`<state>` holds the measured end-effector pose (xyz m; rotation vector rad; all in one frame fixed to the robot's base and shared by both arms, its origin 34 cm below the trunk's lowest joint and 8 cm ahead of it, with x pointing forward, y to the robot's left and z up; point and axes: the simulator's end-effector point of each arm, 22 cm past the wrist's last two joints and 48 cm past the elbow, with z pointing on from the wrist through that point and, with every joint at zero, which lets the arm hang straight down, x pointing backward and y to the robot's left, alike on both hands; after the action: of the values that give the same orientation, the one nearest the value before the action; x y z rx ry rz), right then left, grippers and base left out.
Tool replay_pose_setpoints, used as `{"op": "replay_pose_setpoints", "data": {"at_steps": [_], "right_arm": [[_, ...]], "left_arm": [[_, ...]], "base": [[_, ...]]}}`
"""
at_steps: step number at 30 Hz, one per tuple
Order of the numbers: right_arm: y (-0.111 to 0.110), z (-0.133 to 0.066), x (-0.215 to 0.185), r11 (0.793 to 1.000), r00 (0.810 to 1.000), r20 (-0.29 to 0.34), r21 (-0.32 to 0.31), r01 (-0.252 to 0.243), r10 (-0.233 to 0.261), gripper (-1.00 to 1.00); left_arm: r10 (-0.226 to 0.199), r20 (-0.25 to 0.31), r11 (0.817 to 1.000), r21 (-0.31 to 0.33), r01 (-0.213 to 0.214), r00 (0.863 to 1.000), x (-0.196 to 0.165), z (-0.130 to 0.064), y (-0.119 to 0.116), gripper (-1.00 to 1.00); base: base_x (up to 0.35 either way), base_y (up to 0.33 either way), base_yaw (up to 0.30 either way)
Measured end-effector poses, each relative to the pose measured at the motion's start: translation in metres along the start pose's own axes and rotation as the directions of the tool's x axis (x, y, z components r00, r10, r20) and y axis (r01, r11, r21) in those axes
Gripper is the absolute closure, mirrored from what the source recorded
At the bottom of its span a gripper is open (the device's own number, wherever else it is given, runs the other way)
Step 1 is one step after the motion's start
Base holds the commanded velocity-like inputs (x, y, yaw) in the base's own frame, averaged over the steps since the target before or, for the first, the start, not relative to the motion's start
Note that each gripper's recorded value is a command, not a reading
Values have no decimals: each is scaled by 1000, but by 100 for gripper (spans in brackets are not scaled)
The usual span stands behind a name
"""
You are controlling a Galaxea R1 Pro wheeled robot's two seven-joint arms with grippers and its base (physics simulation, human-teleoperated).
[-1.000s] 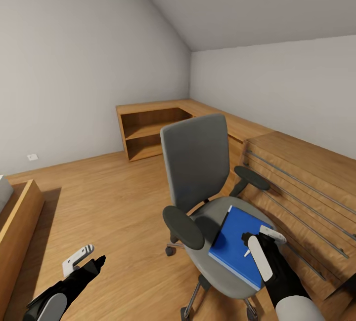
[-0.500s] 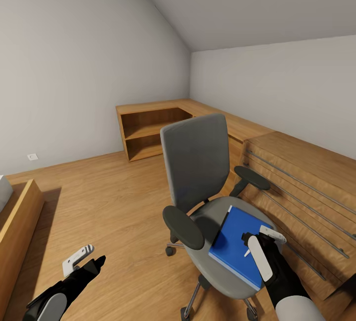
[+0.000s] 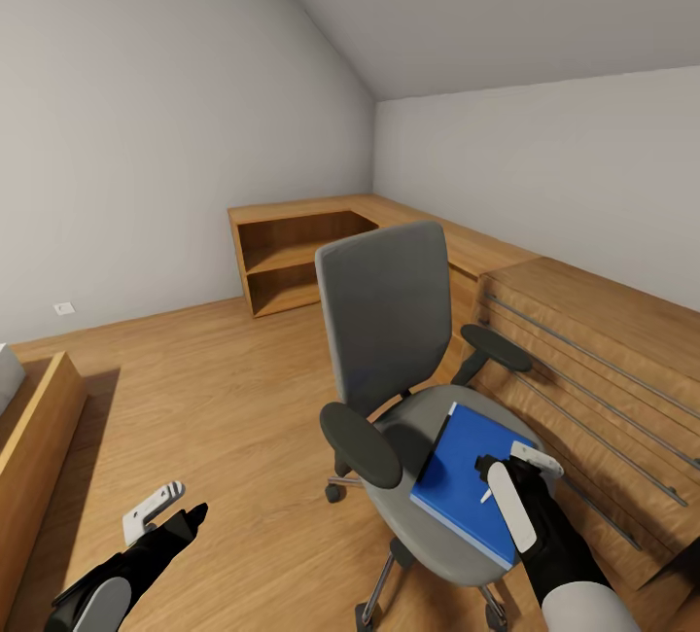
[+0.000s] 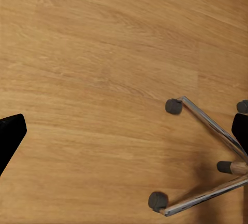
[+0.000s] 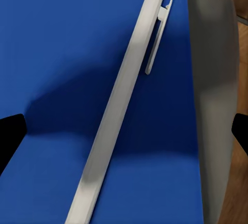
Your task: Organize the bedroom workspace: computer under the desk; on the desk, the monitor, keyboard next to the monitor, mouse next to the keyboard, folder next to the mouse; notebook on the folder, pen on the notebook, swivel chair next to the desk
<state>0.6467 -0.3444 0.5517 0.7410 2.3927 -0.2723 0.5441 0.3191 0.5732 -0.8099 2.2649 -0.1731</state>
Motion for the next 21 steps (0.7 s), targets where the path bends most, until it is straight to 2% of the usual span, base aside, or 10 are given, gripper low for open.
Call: {"op": "replay_pose_setpoints", "data": {"at_steps": [21], "right_arm": [[-1, -1, 0, 1000, 1000, -5, 3, 14, -14, -100]], "left_arm": [[-3, -4, 1000, 4, 3, 1000, 1, 0, -1, -100]], "base": [[0, 0, 0]]}}
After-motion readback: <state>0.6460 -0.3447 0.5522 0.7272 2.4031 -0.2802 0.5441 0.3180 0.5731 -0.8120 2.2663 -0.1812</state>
